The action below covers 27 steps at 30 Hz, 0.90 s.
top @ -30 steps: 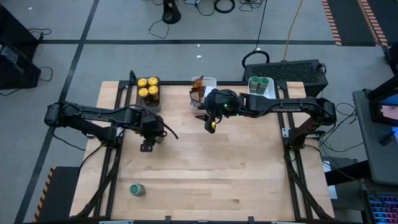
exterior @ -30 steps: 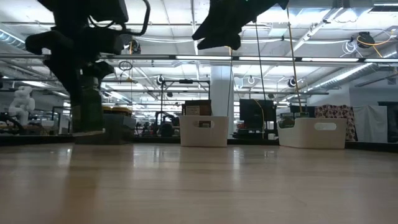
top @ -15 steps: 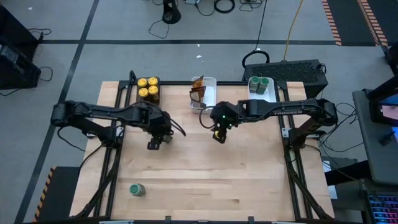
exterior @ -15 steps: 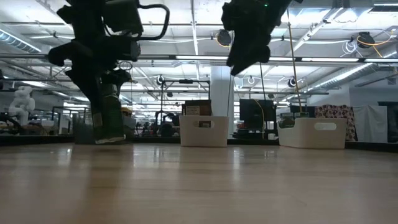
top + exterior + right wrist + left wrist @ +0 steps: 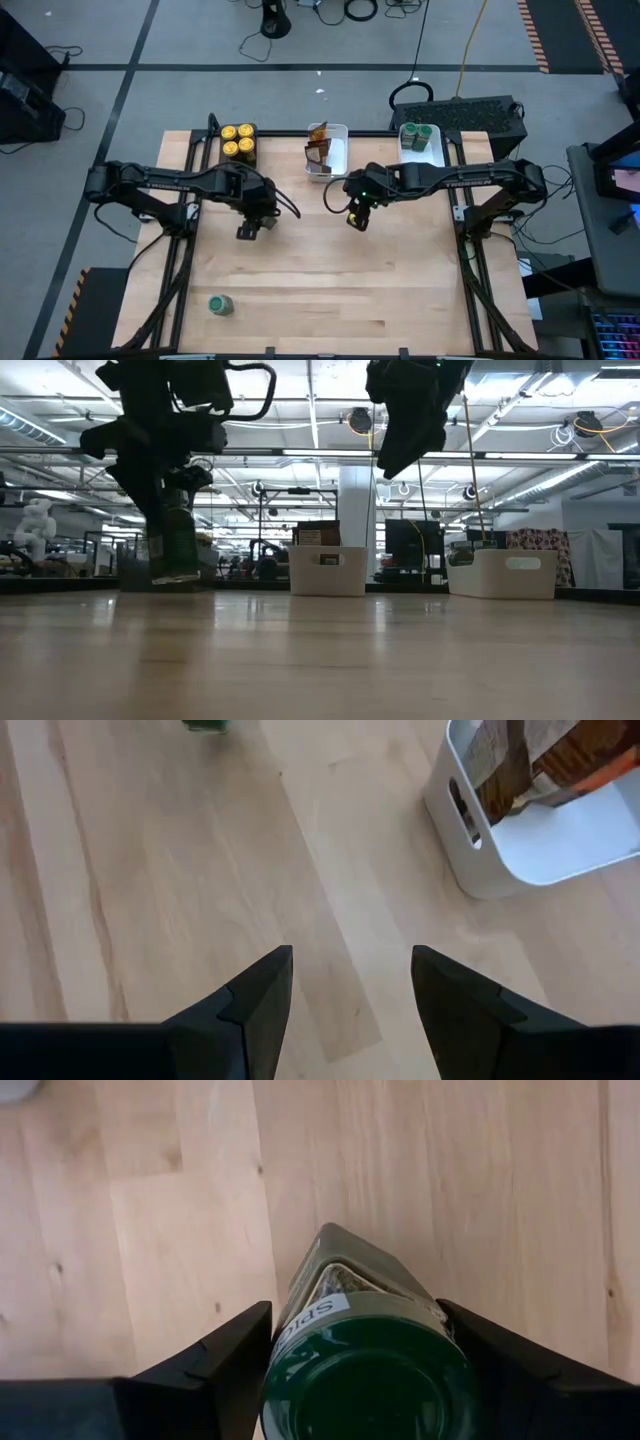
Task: Sort spices by type
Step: Put the top green seasoning bottle into the right white bin
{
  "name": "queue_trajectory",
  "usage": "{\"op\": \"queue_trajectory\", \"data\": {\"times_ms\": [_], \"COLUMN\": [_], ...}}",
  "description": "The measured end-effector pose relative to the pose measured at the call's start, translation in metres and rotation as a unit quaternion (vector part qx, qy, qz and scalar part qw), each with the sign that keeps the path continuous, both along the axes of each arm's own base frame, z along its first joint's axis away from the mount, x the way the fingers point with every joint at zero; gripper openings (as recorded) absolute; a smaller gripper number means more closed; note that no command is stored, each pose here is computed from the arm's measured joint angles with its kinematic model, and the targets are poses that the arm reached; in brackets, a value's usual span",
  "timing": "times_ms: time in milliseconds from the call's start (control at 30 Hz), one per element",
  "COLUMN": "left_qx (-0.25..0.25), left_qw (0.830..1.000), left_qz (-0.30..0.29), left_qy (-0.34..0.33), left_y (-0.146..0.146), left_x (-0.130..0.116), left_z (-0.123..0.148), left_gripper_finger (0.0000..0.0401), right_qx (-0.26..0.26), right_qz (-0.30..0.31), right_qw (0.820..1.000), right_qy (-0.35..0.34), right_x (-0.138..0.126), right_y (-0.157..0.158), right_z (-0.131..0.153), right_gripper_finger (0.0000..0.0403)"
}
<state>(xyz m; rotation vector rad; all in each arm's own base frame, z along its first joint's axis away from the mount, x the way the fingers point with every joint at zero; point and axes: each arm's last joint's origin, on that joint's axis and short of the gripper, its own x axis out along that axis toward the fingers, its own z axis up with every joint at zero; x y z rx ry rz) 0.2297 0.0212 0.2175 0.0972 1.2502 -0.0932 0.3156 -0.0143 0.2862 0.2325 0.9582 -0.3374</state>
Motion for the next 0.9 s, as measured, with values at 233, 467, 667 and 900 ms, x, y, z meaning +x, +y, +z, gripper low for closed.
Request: {"op": "queue_trajectory", "data": {"times_ms": [233, 467, 667, 900], "left_qx": [-0.012, -0.042, -0.046, -0.025], "left_qw": [0.999, 0.997, 0.997, 0.999], "left_qz": [0.011, 0.002, 0.008, 0.021], "left_qy": [0.042, 0.069, 0.068, 0.043], "left_y": [-0.002, -0.004, -0.006, -0.006], "left_x": [-0.008, -0.016, -0.032, -0.048], "left_z": [-0.002, -0.011, -0.010, -0.002], "left_gripper_finger": [0.0254, 0.0254, 0.0254, 0.0254], "right_qx": [-0.025, -0.034, -0.035, -0.040], "right_qz": [0.003, 0.000, -0.009, -0.019], "right_qw": [0.998, 0.994, 0.993, 0.987], "right_qy": [-0.050, -0.106, -0.110, -0.152], "right_x": [0.008, 0.016, 0.016, 0.021], "right_y": [-0.004, -0.010, -0.016, -0.023], "right_z": [0.006, 0.014, 0.014, 0.021], "right_gripper_finger": [0.0187, 0.0187, 0.0187, 0.0187]}}
